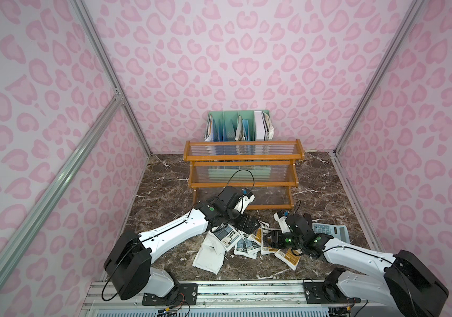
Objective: Place the bagged coffee beans on the shelf by color
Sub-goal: Pick up the bagged coffee beans at the center of the board.
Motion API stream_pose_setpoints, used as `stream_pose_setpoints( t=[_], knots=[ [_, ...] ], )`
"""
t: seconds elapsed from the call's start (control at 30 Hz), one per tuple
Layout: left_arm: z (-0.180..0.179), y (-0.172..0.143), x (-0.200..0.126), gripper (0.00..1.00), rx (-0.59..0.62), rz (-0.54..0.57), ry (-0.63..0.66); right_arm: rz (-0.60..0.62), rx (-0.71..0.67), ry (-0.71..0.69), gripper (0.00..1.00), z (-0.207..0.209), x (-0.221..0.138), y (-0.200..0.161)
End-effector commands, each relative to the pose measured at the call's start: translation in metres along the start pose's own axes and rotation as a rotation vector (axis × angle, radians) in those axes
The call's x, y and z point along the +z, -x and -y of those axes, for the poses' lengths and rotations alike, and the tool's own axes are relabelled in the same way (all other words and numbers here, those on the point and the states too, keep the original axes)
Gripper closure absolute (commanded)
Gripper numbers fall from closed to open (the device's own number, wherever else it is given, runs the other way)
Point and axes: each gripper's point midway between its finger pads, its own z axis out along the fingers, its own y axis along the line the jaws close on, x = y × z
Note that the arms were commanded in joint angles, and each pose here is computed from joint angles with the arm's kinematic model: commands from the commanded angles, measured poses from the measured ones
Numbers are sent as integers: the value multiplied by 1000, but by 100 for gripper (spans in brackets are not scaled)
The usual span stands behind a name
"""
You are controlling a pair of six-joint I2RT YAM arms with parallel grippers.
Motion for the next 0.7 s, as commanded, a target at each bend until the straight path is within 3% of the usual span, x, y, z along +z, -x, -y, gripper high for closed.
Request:
stream_pose_setpoints(
  t=[0.0,0.1,0.23,0.4,0.67],
  knots=[
    [12,1,4,1,23,-15,-73,-21,-48,49,41,-13,8,-3],
    [8,-3,10,1,14,-40,-66,-42,-61,43,42,-17,15,-4],
    [1,-8,16,17,12,-66,-37,-39,-62,52,42,-21,22,-3],
    [-5,-13,25,28,-3,-97,-20,-38,-80,43,43,-23,25,1],
    [-22,-22,45,36,-32,-160,36,-26,-106,23,43,-26,25,7]
  ],
)
